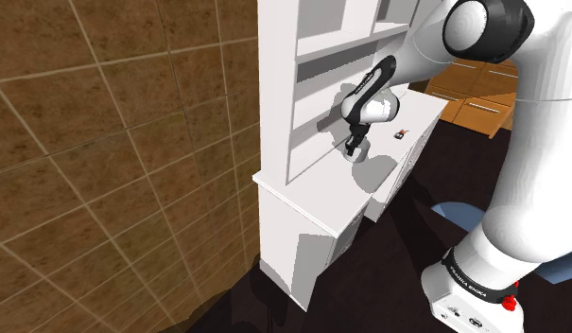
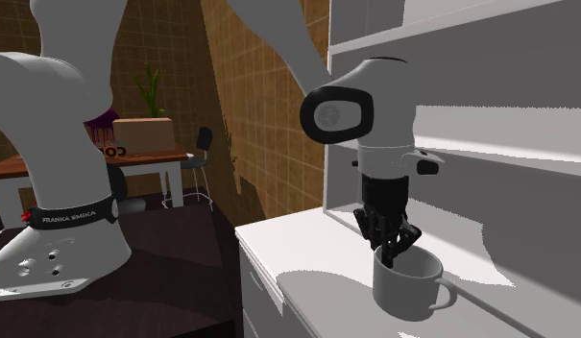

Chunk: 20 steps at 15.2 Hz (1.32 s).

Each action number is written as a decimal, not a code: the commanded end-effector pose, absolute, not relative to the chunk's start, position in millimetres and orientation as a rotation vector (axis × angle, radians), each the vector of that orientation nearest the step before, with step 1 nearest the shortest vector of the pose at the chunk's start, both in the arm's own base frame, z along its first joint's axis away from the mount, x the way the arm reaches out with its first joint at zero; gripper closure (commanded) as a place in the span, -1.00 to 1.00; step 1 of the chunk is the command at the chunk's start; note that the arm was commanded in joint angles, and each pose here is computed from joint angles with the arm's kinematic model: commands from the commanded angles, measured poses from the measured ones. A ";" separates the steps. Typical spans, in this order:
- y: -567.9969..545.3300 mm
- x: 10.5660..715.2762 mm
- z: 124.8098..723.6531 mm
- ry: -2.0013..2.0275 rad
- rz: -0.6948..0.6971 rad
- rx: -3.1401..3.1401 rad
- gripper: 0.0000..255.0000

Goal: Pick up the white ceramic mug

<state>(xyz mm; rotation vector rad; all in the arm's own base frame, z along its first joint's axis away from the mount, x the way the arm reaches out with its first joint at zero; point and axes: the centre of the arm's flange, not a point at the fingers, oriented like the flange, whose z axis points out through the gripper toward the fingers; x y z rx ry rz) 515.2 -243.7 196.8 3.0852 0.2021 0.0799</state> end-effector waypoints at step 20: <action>-243.8 515.2 277.1 0.202 0.080 3.085 1.00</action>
